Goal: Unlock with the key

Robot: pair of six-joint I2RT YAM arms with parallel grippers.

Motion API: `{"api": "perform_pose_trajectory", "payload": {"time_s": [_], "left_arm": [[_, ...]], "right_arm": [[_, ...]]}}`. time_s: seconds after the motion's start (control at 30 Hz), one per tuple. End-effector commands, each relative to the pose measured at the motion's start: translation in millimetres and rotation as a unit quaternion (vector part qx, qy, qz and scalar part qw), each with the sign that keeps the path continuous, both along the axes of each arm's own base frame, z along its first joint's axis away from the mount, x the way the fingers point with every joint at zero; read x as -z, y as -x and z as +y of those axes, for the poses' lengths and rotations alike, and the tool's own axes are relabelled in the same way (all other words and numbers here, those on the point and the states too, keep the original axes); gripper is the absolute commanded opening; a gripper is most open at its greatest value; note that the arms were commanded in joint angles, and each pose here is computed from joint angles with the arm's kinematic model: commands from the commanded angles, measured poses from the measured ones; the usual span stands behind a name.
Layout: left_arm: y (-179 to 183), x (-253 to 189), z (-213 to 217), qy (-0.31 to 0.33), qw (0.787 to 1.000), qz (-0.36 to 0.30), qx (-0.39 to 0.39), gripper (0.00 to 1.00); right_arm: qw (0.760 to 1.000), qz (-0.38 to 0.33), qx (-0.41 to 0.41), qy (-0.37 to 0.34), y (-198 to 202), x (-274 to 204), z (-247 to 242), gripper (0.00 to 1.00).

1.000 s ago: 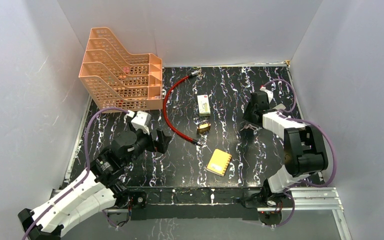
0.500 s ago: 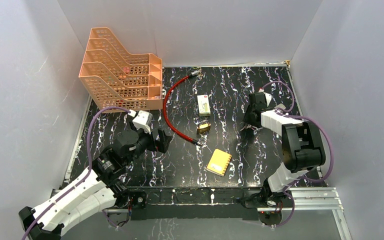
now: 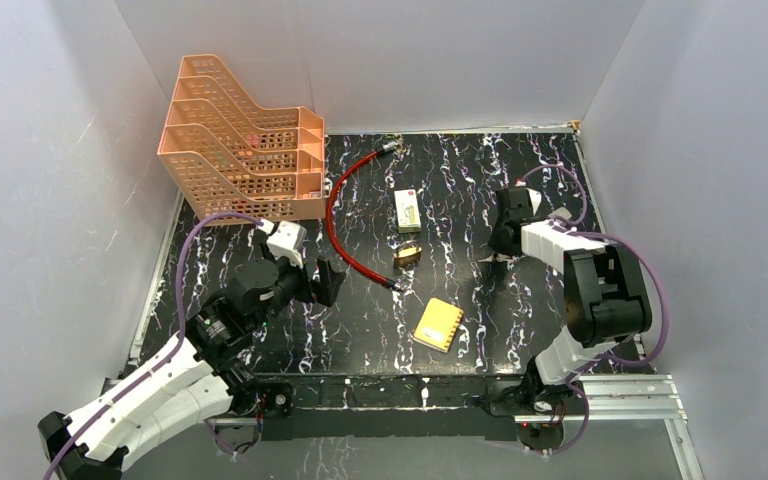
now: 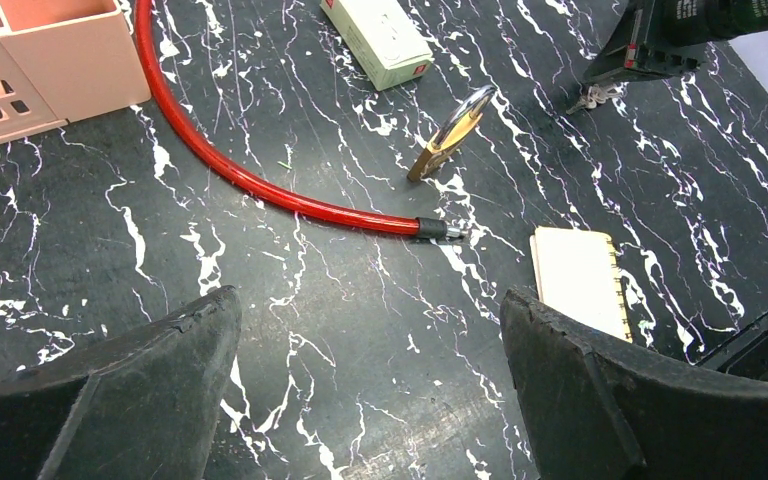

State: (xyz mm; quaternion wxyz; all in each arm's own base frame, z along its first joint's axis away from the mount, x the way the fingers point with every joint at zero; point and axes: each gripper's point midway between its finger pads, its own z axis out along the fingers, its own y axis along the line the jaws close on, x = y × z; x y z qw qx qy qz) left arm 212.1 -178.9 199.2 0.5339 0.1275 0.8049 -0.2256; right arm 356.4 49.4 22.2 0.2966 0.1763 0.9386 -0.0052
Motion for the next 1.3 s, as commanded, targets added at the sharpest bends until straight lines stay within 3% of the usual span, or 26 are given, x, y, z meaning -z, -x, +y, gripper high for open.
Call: {"api": "perform_pose_trajectory", "payload": {"time_s": [0.0, 0.07, 0.33, 0.4, 0.43, 0.53, 0.73, 0.87, 1.27], "left_arm": [[0, -8, -3, 0.010, 1.000, -0.009, 0.005, 0.98], [0, -8, -4, 0.012, 1.000, -0.008, 0.005, 0.98], [1, -9, -4, 0.015, 1.000, -0.007, 0.007, 0.98], [2, -9, -5, 0.016, 1.000, -0.006, 0.009, 0.98], [2, -8, -5, 0.016, 1.000, -0.004, 0.010, 0.98], [2, -7, -6, 0.018, 1.000, -0.001, 0.010, 0.98], [3, -6, -9, 0.020, 1.000, 0.005, 0.015, 0.98], [3, -5, -9, 0.019, 1.000, 0.006, 0.015, 0.98], [4, -6, -9, 0.021, 1.000, 0.006, 0.018, 0.98]], "right_arm": [[0.999, -0.029, -0.002, -0.016, 1, -28, 6, 0.04], [0.999, -0.044, -0.003, -0.025, 0, -42, 8, 0.00], [0.994, -0.081, -0.036, -0.058, -1, -72, 22, 0.01], [0.995, -0.063, -0.048, -0.054, 2, -65, 23, 0.27], [0.996, -0.051, -0.046, -0.050, 5, -61, 22, 0.36], [0.998, -0.033, -0.007, -0.052, 13, -53, 16, 0.47], [0.986, -0.031, 0.132, -0.101, 20, -47, 11, 0.49], [0.977, 0.005, 0.197, -0.086, 25, -32, 2, 0.46], [0.970, 0.022, 0.226, -0.081, 15, -21, 1, 0.43]]}}
